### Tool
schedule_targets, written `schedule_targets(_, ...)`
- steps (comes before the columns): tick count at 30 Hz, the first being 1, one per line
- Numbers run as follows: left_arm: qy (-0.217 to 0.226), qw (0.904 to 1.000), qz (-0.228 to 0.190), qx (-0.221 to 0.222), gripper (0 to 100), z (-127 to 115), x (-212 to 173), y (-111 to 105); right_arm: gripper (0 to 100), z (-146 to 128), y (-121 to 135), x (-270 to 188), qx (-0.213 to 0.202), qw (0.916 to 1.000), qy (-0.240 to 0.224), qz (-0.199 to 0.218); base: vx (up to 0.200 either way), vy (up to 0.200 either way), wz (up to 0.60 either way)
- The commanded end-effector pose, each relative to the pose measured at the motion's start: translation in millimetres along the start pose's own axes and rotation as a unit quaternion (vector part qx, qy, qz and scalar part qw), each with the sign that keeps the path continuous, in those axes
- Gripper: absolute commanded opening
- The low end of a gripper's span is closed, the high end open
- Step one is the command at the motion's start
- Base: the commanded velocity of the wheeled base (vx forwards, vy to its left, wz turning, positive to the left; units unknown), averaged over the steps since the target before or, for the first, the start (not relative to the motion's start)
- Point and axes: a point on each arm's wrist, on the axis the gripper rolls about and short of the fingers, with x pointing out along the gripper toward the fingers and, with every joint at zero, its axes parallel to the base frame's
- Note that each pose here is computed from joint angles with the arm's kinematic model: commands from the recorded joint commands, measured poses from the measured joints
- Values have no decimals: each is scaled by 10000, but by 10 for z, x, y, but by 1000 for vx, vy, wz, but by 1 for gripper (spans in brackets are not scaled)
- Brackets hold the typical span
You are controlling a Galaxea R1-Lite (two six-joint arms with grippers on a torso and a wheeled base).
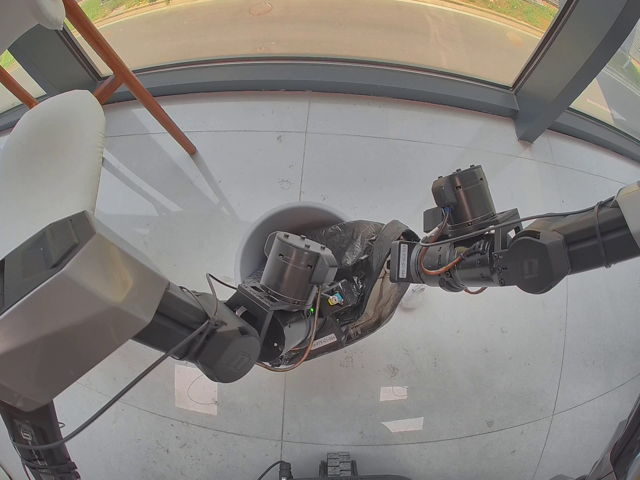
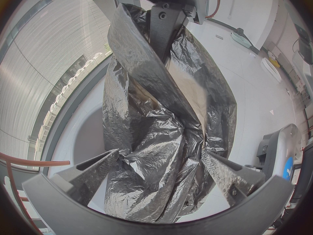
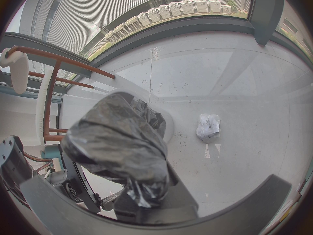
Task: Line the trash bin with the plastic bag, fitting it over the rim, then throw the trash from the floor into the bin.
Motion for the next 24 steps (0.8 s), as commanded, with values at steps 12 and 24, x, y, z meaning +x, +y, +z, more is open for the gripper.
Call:
schedule_targets(12,166,9998,121,0,100,-86,86,61,0,5,4,-11,2,10000,-14,6,0,0,0)
schedule_targets(24,76,9998,169,-96,0,-38,51,104,0,-22,-34,-5,24,10000,39,-46,0,0,0)
